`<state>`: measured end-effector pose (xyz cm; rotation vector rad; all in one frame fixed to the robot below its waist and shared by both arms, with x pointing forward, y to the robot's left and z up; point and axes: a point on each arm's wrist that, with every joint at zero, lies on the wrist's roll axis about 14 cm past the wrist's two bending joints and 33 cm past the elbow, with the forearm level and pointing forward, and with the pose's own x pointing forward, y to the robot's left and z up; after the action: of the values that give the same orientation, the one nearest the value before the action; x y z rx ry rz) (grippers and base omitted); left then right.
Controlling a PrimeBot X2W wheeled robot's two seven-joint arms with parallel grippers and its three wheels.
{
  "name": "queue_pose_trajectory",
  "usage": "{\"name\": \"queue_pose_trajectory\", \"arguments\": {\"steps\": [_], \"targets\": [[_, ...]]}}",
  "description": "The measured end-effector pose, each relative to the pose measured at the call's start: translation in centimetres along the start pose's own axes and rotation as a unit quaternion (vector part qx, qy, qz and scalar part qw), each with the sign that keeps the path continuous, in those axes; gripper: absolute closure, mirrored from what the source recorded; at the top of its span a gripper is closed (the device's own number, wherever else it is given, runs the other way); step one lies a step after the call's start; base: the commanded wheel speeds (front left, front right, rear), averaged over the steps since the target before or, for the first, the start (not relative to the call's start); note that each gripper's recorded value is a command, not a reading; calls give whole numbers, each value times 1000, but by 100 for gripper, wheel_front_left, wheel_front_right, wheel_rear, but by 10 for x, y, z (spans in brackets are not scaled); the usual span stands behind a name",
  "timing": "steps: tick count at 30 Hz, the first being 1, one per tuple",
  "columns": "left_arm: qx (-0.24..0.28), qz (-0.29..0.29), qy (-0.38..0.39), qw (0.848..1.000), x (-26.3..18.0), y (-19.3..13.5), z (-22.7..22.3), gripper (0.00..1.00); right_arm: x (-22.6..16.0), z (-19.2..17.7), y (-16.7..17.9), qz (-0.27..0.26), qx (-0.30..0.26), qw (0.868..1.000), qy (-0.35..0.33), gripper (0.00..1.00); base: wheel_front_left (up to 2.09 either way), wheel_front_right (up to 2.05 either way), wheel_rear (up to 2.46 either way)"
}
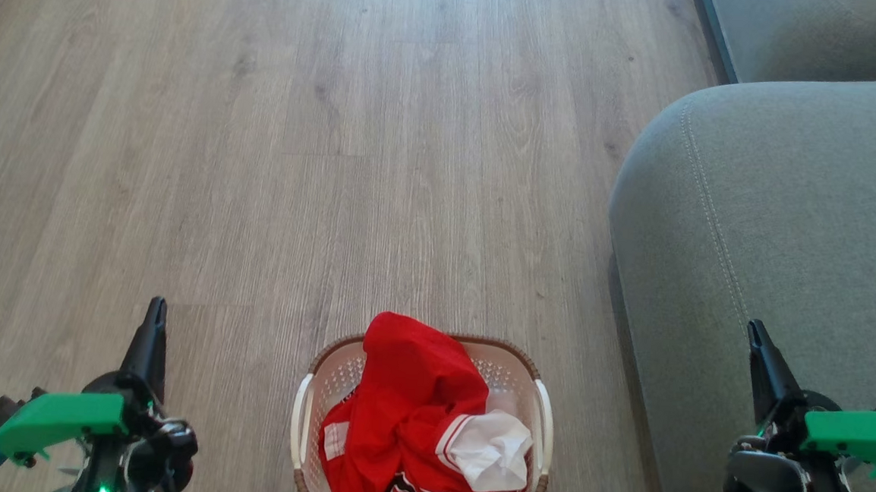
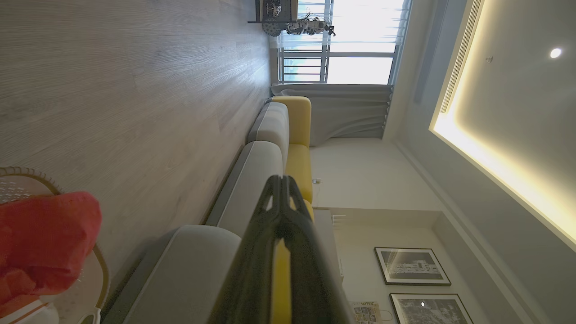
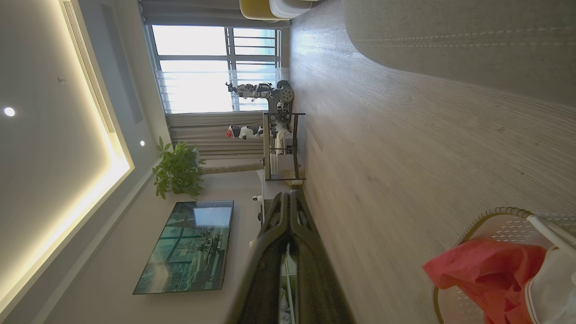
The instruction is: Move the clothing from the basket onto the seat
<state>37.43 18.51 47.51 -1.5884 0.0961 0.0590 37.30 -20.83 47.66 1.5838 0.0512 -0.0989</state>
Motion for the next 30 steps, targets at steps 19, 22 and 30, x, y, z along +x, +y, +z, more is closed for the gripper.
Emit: {"name": "queue_pose_trajectory", "arguments": {"steps": [19, 22, 30], "targets": [[0, 0, 0, 1000, 0, 0, 0, 100, 0, 0, 0, 0, 0, 1000, 0, 100, 0, 0, 0], [0, 0, 0, 1000, 0, 0, 0, 100, 0, 0, 0, 0, 0, 1000, 0, 100, 0, 0, 0], [0, 0, 0, 1000, 0, 0, 0, 100, 0, 0, 0, 0, 0, 1000, 0, 100, 0, 0, 0]]}}
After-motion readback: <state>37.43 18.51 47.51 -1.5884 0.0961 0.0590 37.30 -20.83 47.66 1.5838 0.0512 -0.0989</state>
